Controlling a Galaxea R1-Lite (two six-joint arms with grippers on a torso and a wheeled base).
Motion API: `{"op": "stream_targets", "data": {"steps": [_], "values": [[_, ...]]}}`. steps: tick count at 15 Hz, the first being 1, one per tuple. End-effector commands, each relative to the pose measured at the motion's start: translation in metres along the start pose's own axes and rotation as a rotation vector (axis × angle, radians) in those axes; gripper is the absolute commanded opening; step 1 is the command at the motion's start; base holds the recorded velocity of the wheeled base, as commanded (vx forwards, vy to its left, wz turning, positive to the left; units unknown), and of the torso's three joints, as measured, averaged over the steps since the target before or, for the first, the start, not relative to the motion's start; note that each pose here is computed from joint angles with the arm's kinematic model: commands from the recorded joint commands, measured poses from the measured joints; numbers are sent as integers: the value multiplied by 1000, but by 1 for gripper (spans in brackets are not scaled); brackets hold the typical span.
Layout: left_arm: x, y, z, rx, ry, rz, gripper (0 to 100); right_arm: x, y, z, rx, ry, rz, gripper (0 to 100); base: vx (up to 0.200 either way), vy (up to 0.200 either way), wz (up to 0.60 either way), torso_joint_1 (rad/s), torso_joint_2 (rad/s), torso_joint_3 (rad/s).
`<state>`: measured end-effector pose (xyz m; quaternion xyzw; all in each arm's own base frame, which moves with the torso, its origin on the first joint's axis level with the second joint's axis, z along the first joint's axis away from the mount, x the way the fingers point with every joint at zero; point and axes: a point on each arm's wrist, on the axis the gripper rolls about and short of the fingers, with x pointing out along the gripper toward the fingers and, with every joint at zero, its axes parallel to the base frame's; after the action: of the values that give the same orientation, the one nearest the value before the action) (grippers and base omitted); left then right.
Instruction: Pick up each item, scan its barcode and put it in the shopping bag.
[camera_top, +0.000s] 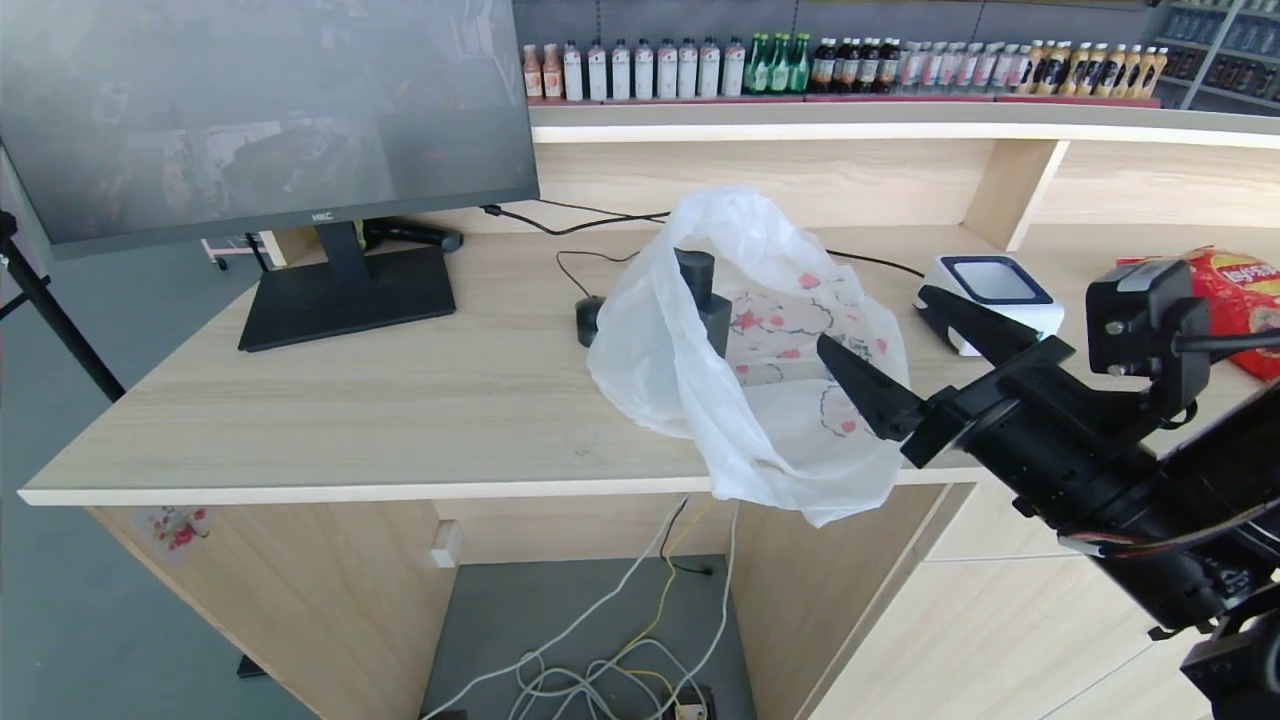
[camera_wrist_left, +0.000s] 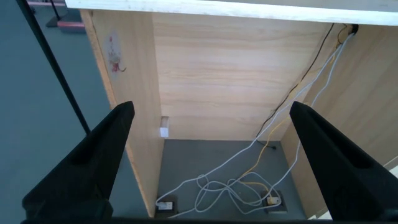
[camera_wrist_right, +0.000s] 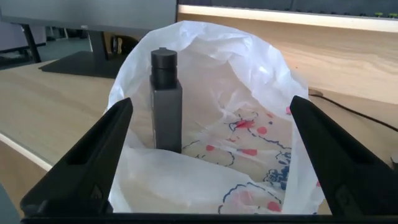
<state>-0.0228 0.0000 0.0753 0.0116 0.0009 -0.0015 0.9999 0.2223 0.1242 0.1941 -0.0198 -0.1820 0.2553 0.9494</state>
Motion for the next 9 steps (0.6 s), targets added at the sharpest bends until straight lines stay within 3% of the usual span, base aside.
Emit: {"op": "stream_targets", "data": {"steps": [1,3,9], "values": [[0,0,0,-8,0,0,100,2,1,-5,1,14,2,100,0,-200,0,22,2,-2],[0,0,0,-26,-2,1,100,4,1,-6,1,15,4,100,0,-200,0,2,2,5],[0,0,0,-31,-2,1,100,8,0,0,-7,-14,-21,100,0,-200,0,2,3,2]]}}
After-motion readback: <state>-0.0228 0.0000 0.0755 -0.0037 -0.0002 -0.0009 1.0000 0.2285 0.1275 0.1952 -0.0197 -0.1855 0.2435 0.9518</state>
